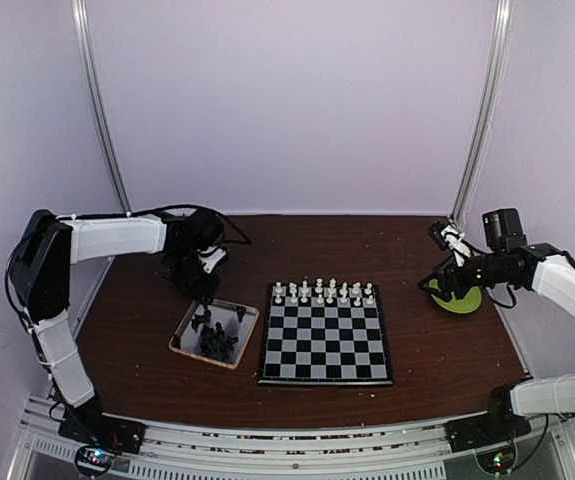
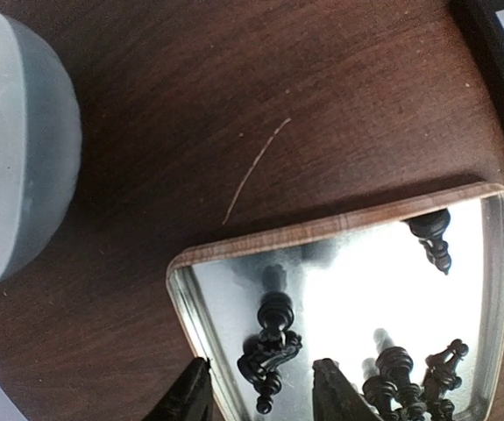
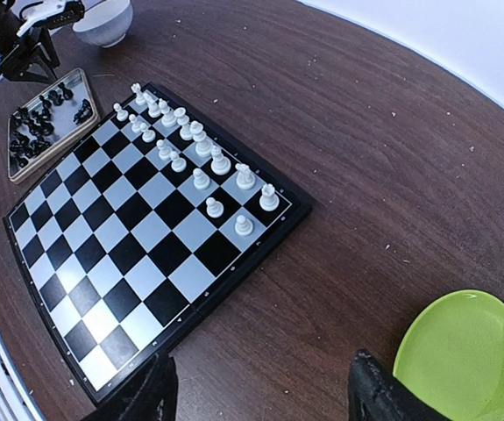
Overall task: Set up the chess pieces on the board
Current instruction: Pick up the rook from the storage box.
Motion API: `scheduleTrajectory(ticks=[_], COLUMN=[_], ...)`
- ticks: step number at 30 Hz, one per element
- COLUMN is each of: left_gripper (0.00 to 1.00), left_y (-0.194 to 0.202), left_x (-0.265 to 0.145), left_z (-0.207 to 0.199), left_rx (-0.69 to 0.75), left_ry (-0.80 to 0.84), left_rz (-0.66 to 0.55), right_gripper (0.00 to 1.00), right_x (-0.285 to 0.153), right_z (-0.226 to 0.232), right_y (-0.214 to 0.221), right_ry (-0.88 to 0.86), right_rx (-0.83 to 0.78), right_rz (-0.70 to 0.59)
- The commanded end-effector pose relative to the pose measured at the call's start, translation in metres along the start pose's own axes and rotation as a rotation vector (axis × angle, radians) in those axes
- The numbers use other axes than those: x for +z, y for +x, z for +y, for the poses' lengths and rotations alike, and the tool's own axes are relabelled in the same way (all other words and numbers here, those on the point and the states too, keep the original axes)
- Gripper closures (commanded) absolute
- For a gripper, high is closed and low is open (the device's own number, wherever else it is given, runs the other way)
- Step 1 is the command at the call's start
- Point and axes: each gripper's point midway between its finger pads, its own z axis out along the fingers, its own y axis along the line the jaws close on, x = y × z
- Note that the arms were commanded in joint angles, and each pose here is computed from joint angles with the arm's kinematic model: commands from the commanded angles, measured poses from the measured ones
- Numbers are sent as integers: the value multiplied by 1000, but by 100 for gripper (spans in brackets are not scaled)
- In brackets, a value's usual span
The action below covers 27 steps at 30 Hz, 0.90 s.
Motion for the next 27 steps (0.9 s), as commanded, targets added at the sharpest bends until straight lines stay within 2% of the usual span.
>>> scheduleTrajectory(ticks=[1, 14, 22, 27], left_gripper=[60, 68, 76, 84], left_y=[-1, 3, 4, 3], left_x=[13, 25, 30, 31], left_z=[1, 1, -4, -5], left_rx=[5, -6, 5, 4], left_ry=[8, 30, 55, 59], left_rz=[21, 61, 74, 75], right_gripper=[34, 38, 40, 41], right_x=[-4, 8, 13, 13], right_z=[2, 6, 11, 10], right_y=[-13, -8, -7, -6], right_ry=[-14, -71, -82, -75], right_rx=[-47, -27, -51, -52], right_rz=[-27, 29, 55, 60])
